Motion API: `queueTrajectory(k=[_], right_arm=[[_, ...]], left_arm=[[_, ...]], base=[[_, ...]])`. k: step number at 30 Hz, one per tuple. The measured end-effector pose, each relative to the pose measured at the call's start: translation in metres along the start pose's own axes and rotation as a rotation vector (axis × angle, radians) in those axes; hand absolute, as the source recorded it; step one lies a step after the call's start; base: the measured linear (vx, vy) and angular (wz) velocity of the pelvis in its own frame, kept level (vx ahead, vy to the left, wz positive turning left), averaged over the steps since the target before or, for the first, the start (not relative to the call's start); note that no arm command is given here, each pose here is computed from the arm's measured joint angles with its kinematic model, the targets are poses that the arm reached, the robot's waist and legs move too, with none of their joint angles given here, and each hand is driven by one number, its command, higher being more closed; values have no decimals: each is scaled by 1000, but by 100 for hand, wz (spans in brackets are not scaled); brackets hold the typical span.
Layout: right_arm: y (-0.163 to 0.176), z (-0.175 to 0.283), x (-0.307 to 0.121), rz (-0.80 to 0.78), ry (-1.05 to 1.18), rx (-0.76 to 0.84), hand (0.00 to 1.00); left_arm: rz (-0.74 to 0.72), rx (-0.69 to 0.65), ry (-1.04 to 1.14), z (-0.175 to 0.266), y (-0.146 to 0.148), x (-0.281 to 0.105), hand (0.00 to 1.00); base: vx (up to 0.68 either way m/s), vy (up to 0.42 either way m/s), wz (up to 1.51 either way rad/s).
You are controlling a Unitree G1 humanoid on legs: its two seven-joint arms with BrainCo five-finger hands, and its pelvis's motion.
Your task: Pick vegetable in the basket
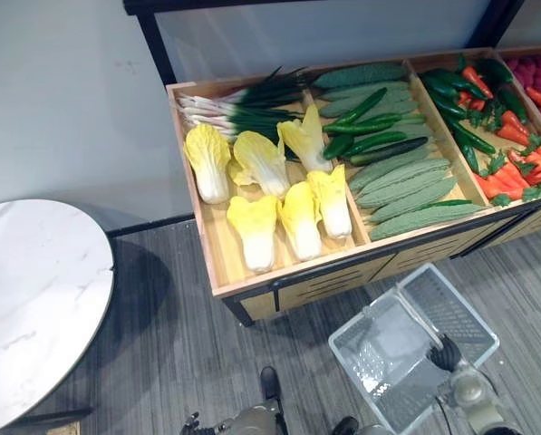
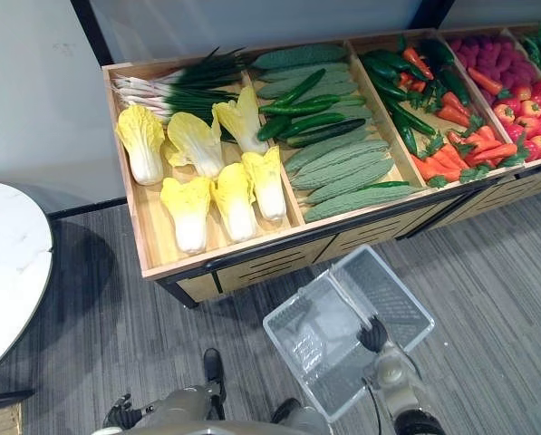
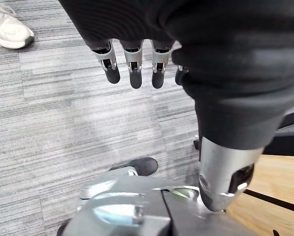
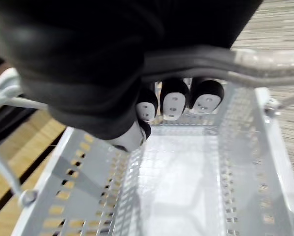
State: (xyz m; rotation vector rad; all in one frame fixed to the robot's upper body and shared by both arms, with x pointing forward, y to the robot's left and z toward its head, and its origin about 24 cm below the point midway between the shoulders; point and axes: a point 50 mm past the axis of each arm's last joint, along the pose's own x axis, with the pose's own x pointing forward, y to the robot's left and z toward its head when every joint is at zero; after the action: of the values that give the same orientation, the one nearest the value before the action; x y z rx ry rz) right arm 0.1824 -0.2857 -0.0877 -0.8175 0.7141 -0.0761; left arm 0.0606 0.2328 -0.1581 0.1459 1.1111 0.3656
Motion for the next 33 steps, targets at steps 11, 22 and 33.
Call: queueTrajectory(k=[11, 22, 33], right_arm=[[3, -76, -21, -101, 397, 368, 100], [34, -87, -39, -129, 488, 503, 100], [29, -78, -32, -154, 441, 514, 100]], left_arm=[[65, -126, -89, 25, 12, 5, 0], [182, -381, -478, 107, 15, -17, 0], [220, -436, -1050, 209, 17, -94, 0]], base=[[2, -114, 27], [124, -84, 21], [-35, 8, -1]])
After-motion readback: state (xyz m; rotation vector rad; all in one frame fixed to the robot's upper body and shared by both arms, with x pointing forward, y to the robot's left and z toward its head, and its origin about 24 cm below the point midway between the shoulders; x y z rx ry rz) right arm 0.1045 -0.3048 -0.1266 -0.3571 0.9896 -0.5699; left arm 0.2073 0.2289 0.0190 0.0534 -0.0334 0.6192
